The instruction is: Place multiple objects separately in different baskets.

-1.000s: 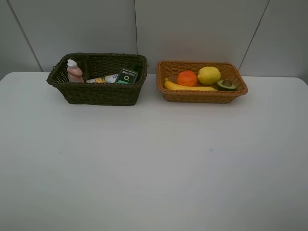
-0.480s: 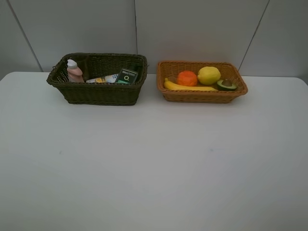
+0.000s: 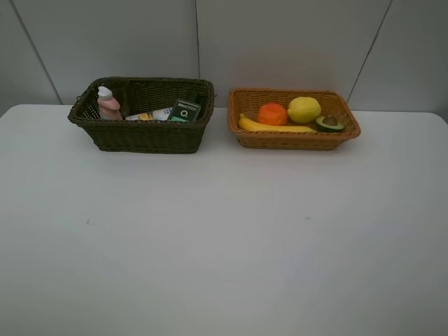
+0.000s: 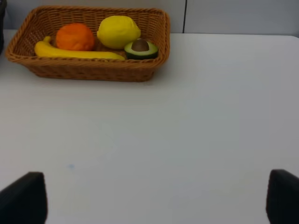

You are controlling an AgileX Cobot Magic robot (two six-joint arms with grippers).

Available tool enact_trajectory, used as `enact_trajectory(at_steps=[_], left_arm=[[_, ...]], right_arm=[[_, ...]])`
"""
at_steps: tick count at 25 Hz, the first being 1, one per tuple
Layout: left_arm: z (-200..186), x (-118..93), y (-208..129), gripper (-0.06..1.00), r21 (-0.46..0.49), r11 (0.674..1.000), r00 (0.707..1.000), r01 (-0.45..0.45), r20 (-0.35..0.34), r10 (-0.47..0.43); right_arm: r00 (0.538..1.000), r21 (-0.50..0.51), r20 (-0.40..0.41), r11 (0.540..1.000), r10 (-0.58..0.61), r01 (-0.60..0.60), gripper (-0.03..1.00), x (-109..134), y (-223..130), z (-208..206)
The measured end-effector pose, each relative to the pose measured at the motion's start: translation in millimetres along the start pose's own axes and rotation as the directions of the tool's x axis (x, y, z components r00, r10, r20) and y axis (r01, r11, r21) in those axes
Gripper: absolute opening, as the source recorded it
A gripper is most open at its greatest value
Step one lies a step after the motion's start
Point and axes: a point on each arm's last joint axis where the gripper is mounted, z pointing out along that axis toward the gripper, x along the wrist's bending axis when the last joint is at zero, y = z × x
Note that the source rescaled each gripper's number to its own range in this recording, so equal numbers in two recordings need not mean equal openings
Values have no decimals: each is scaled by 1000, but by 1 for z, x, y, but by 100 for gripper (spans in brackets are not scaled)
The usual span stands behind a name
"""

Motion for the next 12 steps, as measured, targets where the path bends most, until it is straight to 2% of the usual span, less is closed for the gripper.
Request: enact_trajectory(at_steps=[12], left_arm=[[0,0,0,100,0,1000,1000,-1,0,1]], right_arm=[[1000,0,0,1000,0,0,98,0,0,0]])
